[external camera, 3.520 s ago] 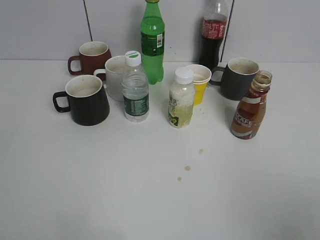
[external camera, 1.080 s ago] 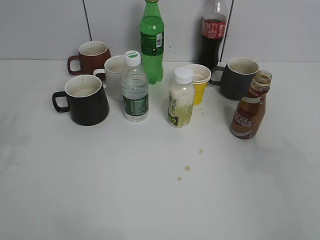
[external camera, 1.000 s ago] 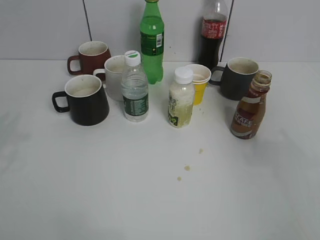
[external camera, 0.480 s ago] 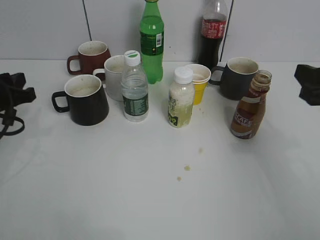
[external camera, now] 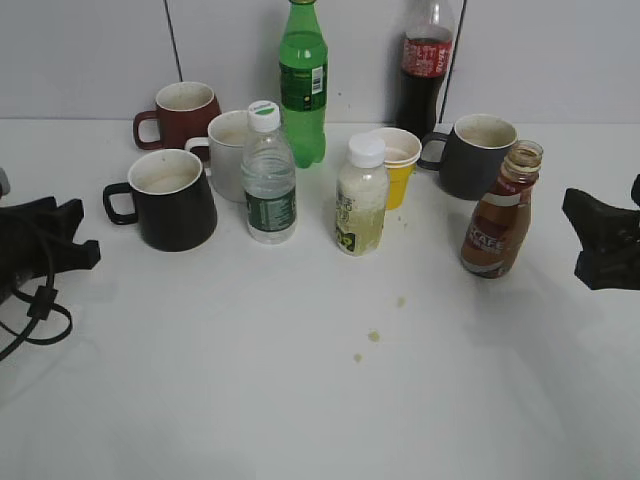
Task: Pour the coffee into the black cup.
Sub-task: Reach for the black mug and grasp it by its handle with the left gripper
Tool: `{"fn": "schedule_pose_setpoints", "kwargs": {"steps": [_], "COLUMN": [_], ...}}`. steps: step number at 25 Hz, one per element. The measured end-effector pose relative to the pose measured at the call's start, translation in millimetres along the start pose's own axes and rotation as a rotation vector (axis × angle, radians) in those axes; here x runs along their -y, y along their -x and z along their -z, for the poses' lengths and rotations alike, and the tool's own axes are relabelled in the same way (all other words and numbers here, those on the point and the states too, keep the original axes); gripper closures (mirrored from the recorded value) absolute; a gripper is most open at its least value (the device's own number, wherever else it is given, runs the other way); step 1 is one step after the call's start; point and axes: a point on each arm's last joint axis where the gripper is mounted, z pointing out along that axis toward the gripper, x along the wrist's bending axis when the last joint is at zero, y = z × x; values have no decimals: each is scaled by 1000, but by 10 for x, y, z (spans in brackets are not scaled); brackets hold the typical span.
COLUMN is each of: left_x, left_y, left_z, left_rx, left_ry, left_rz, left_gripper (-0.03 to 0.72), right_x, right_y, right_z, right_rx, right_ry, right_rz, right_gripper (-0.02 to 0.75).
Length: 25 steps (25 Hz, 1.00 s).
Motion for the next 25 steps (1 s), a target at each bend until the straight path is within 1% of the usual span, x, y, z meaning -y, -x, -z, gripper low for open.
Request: {"fn": "schedule_pose_setpoints", "kwargs": {"steps": [3, 5, 9, 14, 19, 25], "left_x": [83, 87, 118, 213, 219, 251], "left_y": [0, 3, 13, 20, 34, 69], "left_z": [-25, -84, -249, -405, -522, -623], "left_rx": [1, 0, 1, 1, 8, 41], "left_ry": [-30, -24, -13, -26, -10, -5], "left_rz": [-3, -2, -2, -3, -4, -16], "left_gripper": [447, 439, 397, 379, 377, 377], "right_x": [65, 106, 175, 363, 412, 445], "right_y": [-5, -11, -17, -34, -38, -41], "right_z": [-23, -53, -108, -169, -181, -189], "right_rx": [1, 1, 4, -3, -4, -5], "right_ry": [6, 12, 27, -54, -76, -90], "right_rz": [6, 10, 16, 23, 25, 26], "right_gripper": [226, 226, 225, 225, 225, 226]}}
